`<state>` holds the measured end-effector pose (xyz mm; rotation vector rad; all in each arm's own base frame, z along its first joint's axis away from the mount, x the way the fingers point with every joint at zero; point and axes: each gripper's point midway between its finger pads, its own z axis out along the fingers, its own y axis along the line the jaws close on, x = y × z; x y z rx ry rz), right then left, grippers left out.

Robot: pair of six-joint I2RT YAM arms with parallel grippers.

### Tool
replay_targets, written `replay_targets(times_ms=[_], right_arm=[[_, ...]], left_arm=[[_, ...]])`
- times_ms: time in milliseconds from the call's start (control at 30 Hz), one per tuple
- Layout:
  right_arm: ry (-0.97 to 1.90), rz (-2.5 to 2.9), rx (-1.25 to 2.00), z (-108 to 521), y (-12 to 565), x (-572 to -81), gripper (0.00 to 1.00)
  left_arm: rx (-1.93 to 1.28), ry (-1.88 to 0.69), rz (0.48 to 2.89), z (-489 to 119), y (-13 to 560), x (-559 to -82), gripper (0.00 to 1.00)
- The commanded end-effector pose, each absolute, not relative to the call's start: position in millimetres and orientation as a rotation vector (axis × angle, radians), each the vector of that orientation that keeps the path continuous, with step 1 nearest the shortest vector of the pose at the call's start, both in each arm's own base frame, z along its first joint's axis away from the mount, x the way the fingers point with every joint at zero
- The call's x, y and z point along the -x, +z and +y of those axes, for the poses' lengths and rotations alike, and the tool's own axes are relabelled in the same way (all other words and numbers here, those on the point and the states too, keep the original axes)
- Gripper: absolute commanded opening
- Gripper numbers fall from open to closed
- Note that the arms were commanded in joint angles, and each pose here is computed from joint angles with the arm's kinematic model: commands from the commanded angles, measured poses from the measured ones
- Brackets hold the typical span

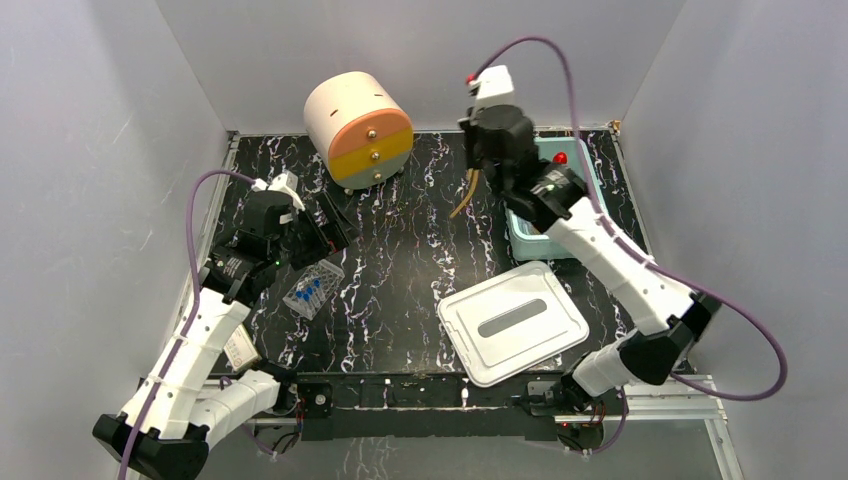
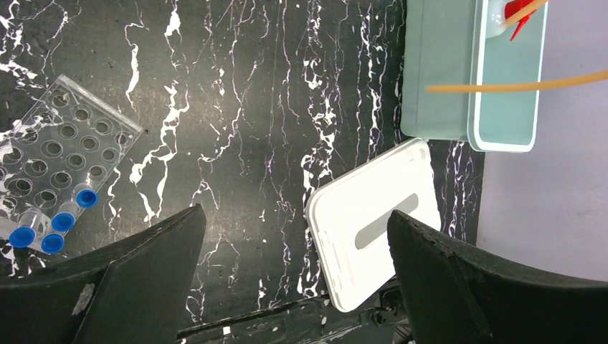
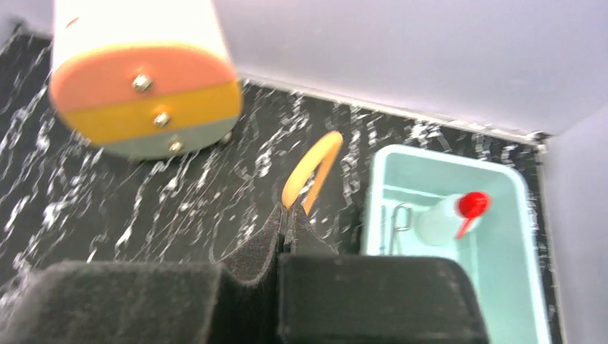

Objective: Organize the chemistry lab equipment

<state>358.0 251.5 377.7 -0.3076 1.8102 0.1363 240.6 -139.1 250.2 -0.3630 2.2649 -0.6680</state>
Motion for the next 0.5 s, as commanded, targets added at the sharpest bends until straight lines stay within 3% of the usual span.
replay_targets(times_ms=[0, 233, 467], right_arm=[[0.094, 1.595, 0.122, 187, 468, -364, 0.0], [-0.057, 1.656, 0.067, 128, 445, -396, 0.0], [0.008, 1.779, 0.084, 105, 385, -420, 0.0]], left_arm=[[0.333, -0.696, 2.272, -144, 249, -240, 0.98], [0.334, -0.704, 2.275, -146, 249, -241, 0.98], [0.336, -0.698, 2.281, -145, 246, -240, 0.98]])
